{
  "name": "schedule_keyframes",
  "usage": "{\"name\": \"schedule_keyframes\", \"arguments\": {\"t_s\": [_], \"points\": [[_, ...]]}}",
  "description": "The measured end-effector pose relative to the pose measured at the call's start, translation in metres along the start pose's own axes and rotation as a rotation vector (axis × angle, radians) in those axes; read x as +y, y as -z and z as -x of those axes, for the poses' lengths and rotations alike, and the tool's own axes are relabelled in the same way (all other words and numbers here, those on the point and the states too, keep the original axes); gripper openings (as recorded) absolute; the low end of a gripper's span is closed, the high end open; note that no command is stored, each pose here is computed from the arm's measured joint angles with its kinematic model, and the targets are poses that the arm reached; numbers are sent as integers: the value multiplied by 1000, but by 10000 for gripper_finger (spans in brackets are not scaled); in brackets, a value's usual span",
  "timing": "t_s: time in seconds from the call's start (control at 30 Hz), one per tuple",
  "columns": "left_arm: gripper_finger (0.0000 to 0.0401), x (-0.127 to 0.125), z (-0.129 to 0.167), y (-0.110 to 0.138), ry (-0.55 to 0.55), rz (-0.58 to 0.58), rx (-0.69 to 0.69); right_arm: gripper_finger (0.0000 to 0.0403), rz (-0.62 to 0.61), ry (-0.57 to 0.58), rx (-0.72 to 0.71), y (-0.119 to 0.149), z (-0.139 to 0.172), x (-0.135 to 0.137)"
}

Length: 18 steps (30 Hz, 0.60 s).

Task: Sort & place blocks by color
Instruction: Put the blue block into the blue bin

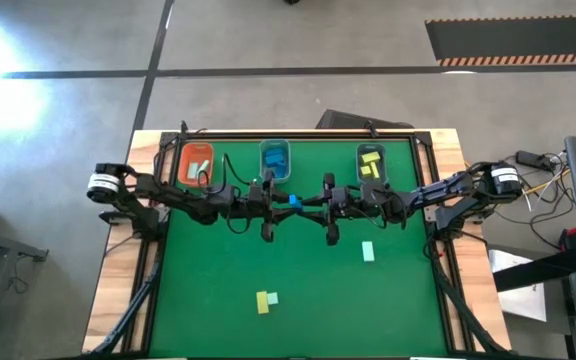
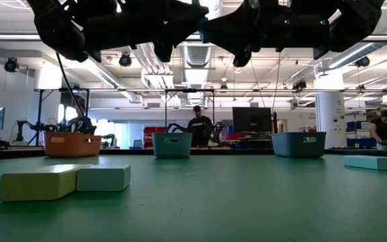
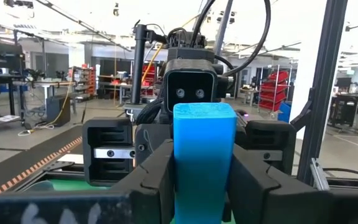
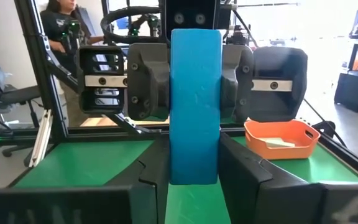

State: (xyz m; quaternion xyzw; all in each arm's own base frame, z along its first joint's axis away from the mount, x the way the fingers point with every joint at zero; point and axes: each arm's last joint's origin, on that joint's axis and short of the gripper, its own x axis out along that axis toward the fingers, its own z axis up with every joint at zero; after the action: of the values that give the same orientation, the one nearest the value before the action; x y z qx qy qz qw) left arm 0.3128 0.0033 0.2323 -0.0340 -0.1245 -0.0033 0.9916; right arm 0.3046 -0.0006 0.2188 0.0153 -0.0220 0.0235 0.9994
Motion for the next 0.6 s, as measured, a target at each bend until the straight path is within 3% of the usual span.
{"name": "schedule_keyframes", "arguments": {"t_s": [0.37, 0.6], "points": [[92, 1, 0, 1, -50, 14, 8, 174, 5, 5, 24, 0, 1, 0], [92, 4, 1, 3, -106, 26, 55, 210, -17, 21, 115, -8, 12, -2]]}}
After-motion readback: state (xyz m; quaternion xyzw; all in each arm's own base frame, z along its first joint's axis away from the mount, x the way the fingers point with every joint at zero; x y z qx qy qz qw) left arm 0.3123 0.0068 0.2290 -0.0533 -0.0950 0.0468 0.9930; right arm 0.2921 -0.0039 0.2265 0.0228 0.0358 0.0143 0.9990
